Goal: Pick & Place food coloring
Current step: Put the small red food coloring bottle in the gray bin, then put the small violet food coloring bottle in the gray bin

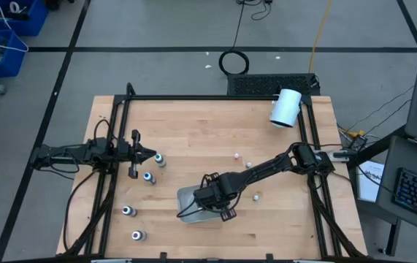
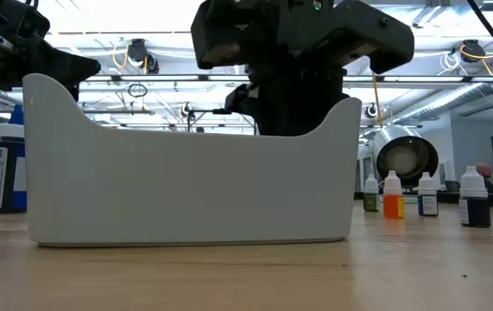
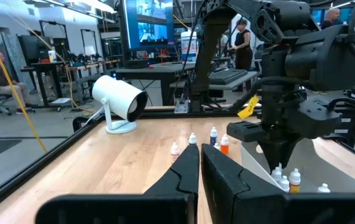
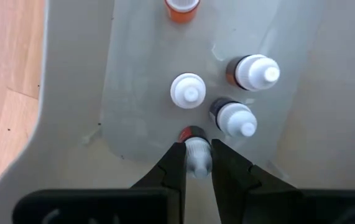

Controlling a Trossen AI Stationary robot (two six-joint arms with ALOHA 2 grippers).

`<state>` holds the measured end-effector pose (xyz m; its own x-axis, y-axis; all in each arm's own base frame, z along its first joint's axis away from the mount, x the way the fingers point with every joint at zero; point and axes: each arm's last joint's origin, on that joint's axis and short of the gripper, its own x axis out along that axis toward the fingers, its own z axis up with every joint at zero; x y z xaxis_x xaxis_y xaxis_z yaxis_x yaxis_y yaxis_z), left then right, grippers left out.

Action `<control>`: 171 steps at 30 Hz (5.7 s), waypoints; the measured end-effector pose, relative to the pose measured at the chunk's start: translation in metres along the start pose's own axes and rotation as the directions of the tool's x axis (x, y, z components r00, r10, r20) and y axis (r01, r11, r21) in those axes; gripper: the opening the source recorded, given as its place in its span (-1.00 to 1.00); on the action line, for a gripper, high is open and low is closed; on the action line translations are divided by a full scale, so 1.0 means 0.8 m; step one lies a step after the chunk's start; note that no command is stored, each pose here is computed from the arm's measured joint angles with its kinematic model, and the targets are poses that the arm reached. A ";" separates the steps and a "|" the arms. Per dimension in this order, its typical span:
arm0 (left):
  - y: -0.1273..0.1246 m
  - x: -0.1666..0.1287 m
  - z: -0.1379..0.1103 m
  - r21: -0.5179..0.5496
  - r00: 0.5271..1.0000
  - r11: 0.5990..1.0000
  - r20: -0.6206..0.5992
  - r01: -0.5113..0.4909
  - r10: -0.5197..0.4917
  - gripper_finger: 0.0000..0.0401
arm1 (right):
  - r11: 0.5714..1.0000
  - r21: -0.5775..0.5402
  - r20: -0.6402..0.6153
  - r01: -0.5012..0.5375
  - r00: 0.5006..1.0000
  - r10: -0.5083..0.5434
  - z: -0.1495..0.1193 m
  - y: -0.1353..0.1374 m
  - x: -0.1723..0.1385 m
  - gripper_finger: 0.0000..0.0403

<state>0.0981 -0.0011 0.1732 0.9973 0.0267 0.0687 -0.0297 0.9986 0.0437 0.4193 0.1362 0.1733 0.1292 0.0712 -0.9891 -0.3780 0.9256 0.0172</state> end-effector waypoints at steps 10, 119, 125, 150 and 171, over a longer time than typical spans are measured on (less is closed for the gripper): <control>0.000 0.000 0.000 0.000 1.000 1.000 0.000 0.001 -0.001 -0.87 | 1.000 0.030 -0.004 -0.004 1.000 0.004 -0.001 0.001 0.003 -0.48; 0.000 0.000 0.000 0.000 1.000 1.000 0.000 0.001 -0.001 -0.87 | 0.873 0.487 -0.018 0.019 1.000 -0.011 -0.119 0.049 -0.108 -0.20; 0.000 0.000 0.000 0.000 1.000 1.000 0.000 0.001 -0.001 -0.87 | 0.842 0.537 -0.069 0.048 0.998 -0.013 -0.153 0.057 -0.074 -0.16; 0.000 0.000 0.000 0.000 1.000 1.000 0.000 0.001 -0.001 -0.87 | 0.839 0.543 -0.051 0.041 0.999 -0.015 -0.171 0.056 -0.032 -0.20; 0.000 0.000 0.000 0.000 1.000 1.000 0.000 0.000 0.000 -0.87 | 0.835 0.549 -0.064 0.048 0.998 -0.015 -0.177 0.055 -0.023 -0.23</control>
<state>0.0981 -0.0011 0.1732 0.9973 0.0263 0.0686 -0.0294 0.9986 0.0437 0.2704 0.1232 0.1718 0.0757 0.0335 -0.9966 0.1938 0.9799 0.0476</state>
